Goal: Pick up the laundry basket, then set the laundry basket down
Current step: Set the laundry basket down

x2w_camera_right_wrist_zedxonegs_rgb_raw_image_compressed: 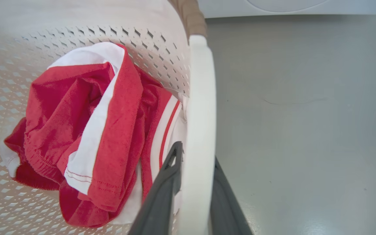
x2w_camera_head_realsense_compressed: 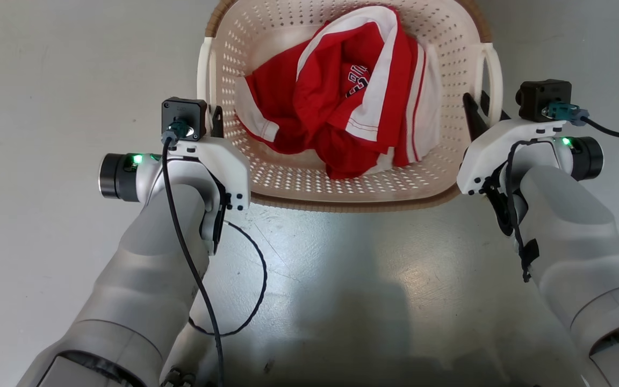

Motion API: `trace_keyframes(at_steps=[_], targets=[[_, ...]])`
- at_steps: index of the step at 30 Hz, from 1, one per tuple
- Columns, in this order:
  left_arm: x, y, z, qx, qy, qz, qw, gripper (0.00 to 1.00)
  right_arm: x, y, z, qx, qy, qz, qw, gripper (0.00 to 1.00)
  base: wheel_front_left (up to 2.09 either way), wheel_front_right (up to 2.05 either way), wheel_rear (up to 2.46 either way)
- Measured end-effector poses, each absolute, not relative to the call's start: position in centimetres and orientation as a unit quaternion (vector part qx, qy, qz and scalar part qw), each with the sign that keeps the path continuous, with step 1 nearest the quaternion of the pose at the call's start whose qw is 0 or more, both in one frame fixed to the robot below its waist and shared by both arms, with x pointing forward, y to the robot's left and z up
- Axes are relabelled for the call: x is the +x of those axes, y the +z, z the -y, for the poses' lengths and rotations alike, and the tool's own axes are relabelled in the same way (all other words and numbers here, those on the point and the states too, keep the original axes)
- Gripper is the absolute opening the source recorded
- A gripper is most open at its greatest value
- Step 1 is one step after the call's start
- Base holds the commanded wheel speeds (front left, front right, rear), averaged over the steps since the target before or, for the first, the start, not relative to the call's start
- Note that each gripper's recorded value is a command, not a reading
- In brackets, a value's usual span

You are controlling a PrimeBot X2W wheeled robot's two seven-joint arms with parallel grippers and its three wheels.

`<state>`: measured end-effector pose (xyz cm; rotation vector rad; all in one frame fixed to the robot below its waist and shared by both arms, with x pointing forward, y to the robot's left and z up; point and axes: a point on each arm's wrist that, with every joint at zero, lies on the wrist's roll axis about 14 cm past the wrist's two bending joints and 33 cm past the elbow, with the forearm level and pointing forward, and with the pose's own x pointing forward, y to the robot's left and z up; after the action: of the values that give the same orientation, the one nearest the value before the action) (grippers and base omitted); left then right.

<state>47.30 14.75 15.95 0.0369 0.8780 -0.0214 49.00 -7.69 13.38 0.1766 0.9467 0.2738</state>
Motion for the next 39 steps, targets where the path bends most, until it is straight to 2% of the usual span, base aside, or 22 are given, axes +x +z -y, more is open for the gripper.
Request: trace_keyframes(at_steps=[1,2,3,4,5,6,7,21,28,39], targets=[[47.4,16.0,-14.8,0.019,-0.01,-0.423,0.906,0.2,49.0,13.4,7.7,0.083,0.133,-0.453,0.877,0.38,0.0,0.0,0.0],[47.5,16.1,-14.8,0.019,-0.009,-0.422,0.906,0.31,49.1,13.5,7.6,0.083,0.134,-0.45,0.879,0.45,0.0,0.0,0.0],[47.7,16.1,-14.9,0.02,-0.008,-0.42,0.907,0.34,49.1,13.5,7.6,0.083,0.135,-0.45,0.879,0.48,0.0,0.0,0.0],[47.8,16.2,-15.0,0.021,-0.006,-0.419,0.908,0.42,49.1,13.5,7.5,0.083,0.135,-0.45,0.879,0.61,0.0,0.0,0.0],[47.9,16.2,-15.2,0.022,-0.003,-0.418,0.908,0.48,49.1,13.5,7.5,0.083,0.136,-0.45,0.879,0.79,0.0,0.0,0.0],[48.0,16.3,-15.3,0.023,-0.001,-0.418,0.908,0.71,49.1,13.5,7.5,0.083,0.136,-0.449,0.879,0.98,0.0,0.0,0.0],[48.1,16.3,-15.3,0.022,0.001,-0.416,0.909,0.99,49.1,13.5,7.5,0.083,0.136,-0.449,0.879,1.0,0.0,0.0,0.0],[49.9,19.4,-15.1,0.02,-0.001,-0.375,0.927,1.0,51.0,16.6,8.1,0.078,0.13,-0.412,0.898,1.0,0.0,0.0,0.0],[50.7,23.2,-14.5,0.015,-0.011,-0.325,0.945,1.0,53.1,21.0,8.2,0.091,0.125,-0.358,0.921,1.0,0.0,0.0,0.0],[49.6,29.6,-14.9,0.005,-0.004,-0.249,0.968,1.0,52.7,28.6,7.9,0.105,0.137,-0.267,0.948,1.0,0.0,0.0,0.0]])
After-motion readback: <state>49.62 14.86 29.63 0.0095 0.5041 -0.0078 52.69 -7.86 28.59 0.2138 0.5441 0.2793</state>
